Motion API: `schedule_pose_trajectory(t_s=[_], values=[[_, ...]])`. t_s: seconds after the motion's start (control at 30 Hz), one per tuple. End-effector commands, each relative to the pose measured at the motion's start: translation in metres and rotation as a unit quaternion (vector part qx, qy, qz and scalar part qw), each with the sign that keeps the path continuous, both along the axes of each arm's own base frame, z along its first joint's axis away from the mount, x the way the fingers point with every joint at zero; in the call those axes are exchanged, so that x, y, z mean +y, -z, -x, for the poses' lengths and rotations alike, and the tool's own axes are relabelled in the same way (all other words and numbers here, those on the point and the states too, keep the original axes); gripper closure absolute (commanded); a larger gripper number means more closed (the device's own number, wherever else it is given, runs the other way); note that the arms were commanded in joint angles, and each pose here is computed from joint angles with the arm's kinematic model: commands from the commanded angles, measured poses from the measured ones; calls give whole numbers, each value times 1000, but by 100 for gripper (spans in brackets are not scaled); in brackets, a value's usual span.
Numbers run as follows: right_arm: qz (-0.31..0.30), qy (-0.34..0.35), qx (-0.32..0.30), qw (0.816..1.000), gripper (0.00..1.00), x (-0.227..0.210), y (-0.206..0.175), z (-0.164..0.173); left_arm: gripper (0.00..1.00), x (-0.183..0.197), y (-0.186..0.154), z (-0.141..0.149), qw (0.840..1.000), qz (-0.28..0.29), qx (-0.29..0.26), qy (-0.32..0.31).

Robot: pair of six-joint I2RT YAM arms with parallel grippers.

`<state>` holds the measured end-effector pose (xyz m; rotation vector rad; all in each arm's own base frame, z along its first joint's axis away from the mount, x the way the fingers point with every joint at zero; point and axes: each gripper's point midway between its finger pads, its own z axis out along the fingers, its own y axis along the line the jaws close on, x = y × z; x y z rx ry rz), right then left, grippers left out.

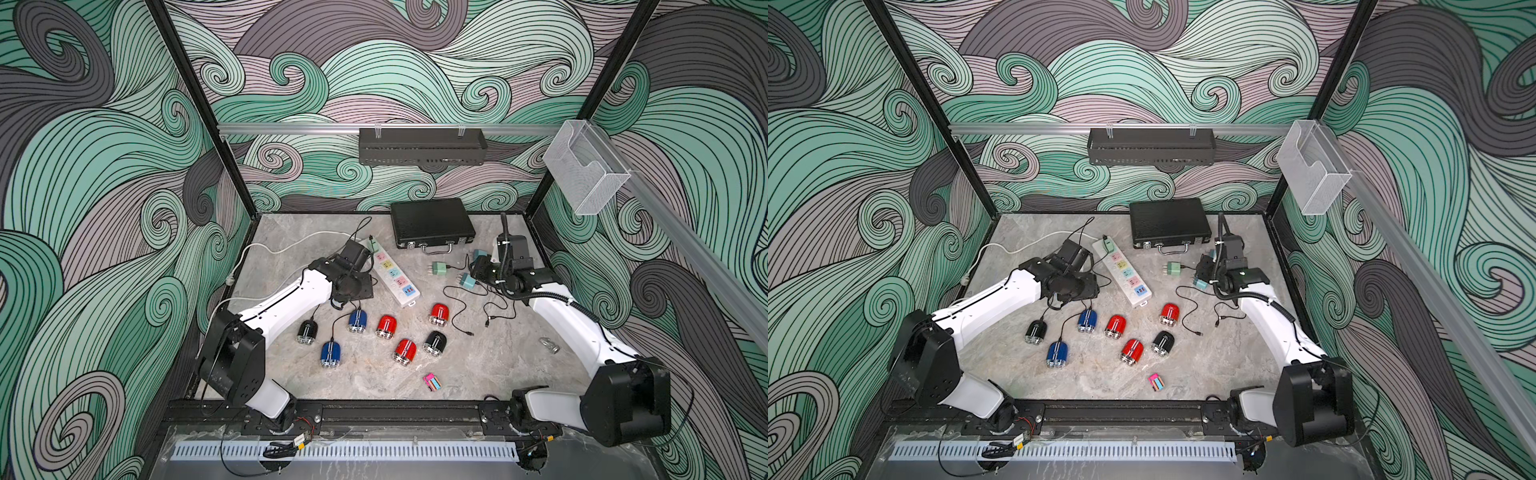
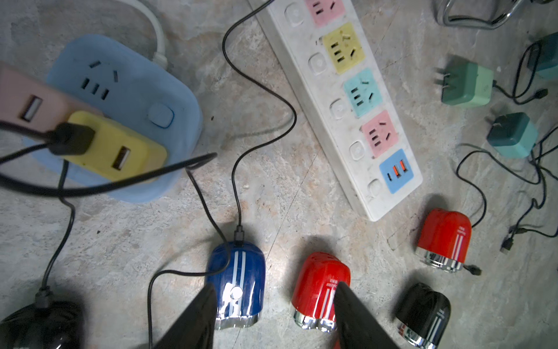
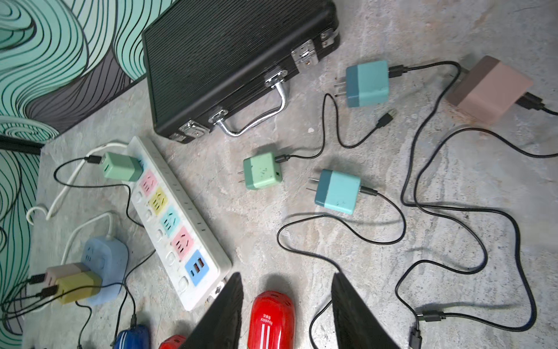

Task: Unplug the electric shaver
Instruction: Pick up the electric shaver from the center of the board.

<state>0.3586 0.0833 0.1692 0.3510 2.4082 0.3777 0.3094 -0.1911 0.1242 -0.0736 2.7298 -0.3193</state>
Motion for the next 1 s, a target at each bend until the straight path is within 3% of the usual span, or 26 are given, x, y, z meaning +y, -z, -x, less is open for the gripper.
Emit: schedule_pose_trajectory(t_s=[0.0, 0.43, 0.97], values=[[33, -10, -2, 999, 51, 6, -6, 3, 38, 8, 0, 13, 1000, -21, 3, 1], [74, -97, -6, 992, 50, 72, -5, 9, 38, 9, 30, 38, 998, -57, 28, 5], [86, -127, 20, 988, 51, 100, 21, 12, 39, 7, 73, 46, 993, -93, 66, 14]])
